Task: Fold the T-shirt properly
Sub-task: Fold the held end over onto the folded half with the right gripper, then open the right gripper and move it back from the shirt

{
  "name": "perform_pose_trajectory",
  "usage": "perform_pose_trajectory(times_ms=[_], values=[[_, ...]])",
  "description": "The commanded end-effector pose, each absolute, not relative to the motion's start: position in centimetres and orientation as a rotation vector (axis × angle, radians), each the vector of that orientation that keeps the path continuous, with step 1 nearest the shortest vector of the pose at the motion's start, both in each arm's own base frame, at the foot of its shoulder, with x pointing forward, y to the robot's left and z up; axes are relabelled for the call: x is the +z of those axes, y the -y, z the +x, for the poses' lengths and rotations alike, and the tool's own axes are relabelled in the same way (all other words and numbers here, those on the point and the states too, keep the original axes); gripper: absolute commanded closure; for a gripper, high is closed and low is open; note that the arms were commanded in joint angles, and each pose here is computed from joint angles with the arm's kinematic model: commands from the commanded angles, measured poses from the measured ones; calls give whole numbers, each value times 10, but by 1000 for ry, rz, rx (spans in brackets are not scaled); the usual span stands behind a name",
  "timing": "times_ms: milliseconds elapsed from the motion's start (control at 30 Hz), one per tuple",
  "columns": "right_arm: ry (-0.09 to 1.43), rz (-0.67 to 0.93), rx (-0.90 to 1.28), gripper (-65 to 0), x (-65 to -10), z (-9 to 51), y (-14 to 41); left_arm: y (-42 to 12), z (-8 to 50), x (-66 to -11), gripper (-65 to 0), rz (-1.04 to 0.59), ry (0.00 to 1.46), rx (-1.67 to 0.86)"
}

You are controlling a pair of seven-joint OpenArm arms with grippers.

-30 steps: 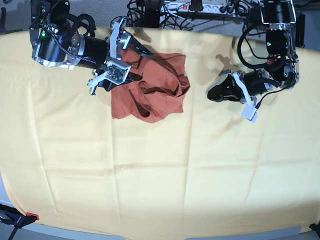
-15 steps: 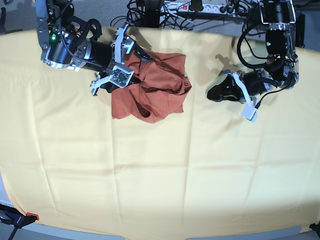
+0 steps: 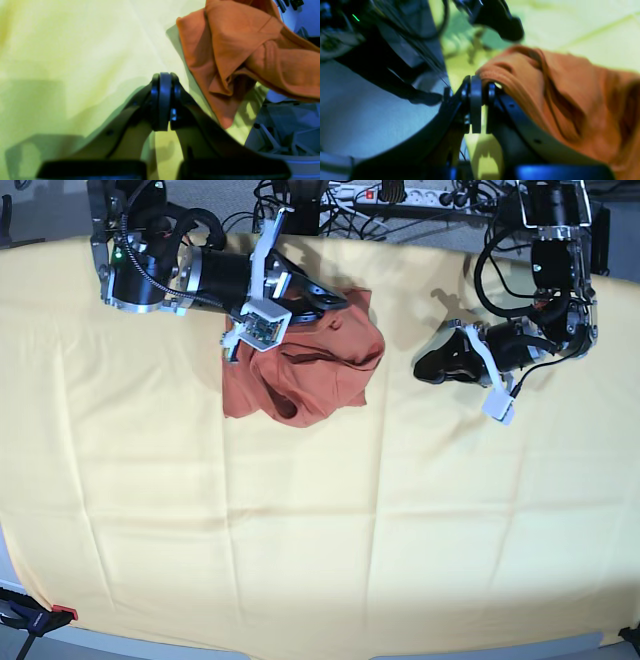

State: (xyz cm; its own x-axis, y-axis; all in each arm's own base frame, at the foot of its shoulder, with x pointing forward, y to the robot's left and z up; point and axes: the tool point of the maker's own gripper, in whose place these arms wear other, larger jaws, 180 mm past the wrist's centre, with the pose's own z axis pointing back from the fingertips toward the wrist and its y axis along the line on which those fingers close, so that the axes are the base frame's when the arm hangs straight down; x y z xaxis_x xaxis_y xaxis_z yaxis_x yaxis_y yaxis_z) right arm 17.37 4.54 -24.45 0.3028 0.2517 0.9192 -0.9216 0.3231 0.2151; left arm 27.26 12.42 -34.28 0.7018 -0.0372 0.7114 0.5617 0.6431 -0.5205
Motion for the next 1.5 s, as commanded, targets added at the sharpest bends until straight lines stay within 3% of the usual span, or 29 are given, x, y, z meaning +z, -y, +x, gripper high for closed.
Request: perform_pose_trajectory(times_ms=[0, 100, 233, 300, 500, 767, 1100, 1267, 1333, 1467], values=[[968, 934, 935, 0, -232, 174, -52, -126, 281, -328, 0, -821, 780, -387], [965, 938, 954, -4, -233, 169, -67, -126, 281, -328, 0, -821, 780, -388], [937, 910, 1007, -308, -243, 162, -84, -125, 281, -326, 0, -828, 785, -385], [935, 915, 1027, -396, -243, 158, -89, -125, 282, -325, 0, -830, 788, -385], [1037, 936, 1064, -398, -209, 151, -90, -127, 282, -326, 0, -825, 786, -388], [1070, 565, 1098, -398, -232, 187, -59, -126, 286, -310, 0, -878, 816, -389], [1067, 243, 791, -398, -246, 239, 49, -89, 277, -258, 0, -970, 798, -671], [1055, 154, 652, -398, -250, 243, 92, -53, 269, -268, 0, -838, 709, -941], [1040, 136, 626, -398, -253, 240, 101, -41, 270, -270, -90, -804, 696, -1012], [1002, 125, 606, -398, -262, 231, 109, -23, 270, -270, -373, -798, 697, -1091]])
